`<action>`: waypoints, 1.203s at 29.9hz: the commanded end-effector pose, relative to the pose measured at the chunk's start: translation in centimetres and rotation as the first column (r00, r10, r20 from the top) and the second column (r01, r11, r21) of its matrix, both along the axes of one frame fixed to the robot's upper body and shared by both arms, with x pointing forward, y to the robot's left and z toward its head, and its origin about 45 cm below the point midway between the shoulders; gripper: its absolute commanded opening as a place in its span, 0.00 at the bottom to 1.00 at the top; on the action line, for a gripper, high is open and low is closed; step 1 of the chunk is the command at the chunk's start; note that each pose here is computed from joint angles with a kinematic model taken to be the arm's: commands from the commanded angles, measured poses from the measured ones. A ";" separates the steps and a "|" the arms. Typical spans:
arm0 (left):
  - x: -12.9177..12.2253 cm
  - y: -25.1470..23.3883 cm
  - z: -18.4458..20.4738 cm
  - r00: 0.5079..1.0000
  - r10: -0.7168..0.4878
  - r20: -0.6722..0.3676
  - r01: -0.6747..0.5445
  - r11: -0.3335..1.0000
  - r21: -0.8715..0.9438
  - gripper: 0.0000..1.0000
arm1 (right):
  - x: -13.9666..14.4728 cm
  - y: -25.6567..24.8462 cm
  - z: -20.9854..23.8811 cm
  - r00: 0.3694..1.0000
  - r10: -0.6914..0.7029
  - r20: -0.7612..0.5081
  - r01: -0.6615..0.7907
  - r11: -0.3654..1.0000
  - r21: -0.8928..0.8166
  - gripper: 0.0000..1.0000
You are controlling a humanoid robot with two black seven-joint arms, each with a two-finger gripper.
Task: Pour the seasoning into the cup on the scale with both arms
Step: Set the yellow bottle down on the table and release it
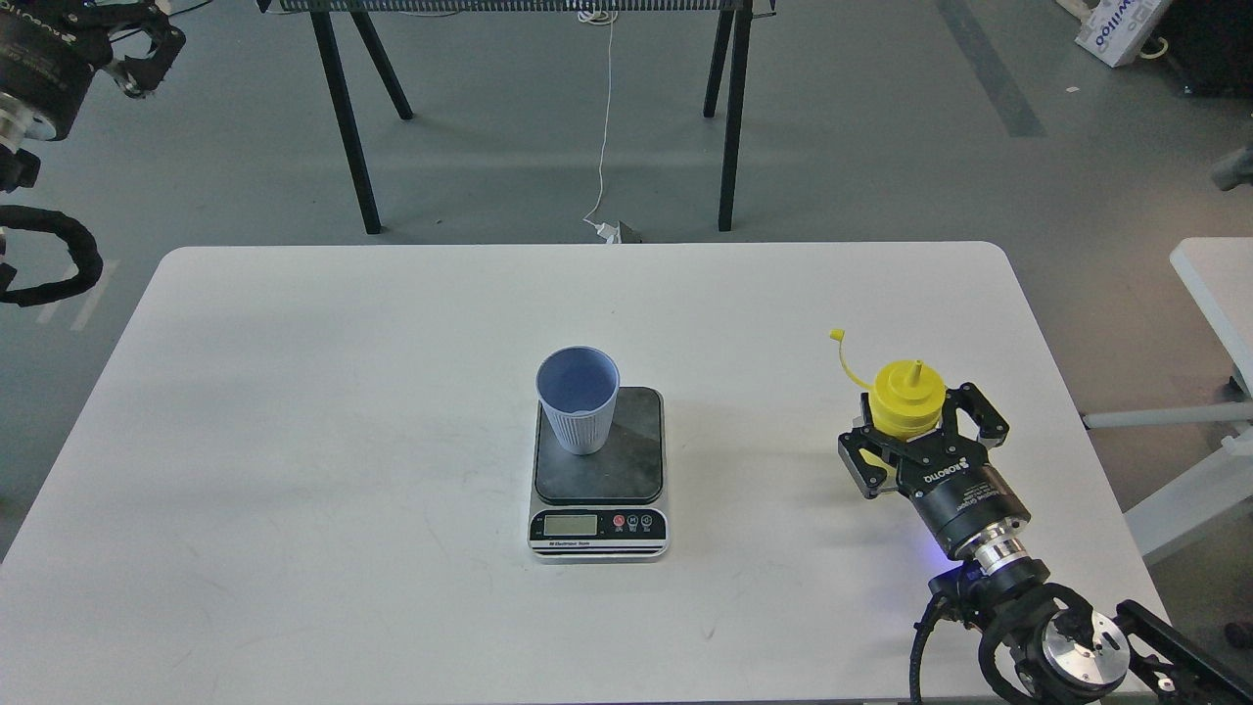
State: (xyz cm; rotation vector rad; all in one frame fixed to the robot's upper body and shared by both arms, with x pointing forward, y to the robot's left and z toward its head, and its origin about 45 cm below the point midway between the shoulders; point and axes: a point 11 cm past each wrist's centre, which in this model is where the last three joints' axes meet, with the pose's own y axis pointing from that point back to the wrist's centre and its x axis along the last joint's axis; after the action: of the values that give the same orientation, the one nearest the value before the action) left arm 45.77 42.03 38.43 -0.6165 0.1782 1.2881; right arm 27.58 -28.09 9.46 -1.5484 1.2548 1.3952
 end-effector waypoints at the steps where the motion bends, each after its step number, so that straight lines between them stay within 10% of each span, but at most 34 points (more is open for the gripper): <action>1: 0.0 -0.1 -0.1 1.000 0.000 -0.005 0.000 1.000 0.003 1.00 | -0.8 -0.3 -0.7 1.000 -0.007 -0.024 0.007 1.000 -0.003 0.57; 12: 0.0 -0.2 -0.2 1.000 -0.002 -0.007 0.002 1.000 0.004 1.00 | -2.9 -1.2 -2.2 0.997 -0.024 -0.075 0.023 1.000 -0.021 0.94; 29: 0.0 -1.1 0.6 0.999 -0.029 0.018 0.029 1.000 -0.007 1.00 | -9.9 -5.9 -2.5 0.982 -0.071 -0.174 0.052 0.993 -0.107 0.99; 36: -0.1 -1.1 0.6 0.999 -0.034 0.021 0.035 0.999 -0.007 1.00 | -7.7 -13.9 2.8 0.991 -0.117 -0.068 0.091 0.947 -0.309 0.99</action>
State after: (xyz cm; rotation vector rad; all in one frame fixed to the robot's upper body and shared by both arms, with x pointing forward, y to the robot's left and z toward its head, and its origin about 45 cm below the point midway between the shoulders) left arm 45.70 40.91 39.06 -0.6300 0.1765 1.2497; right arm 18.67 -38.87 9.91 -1.5574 1.5870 1.3568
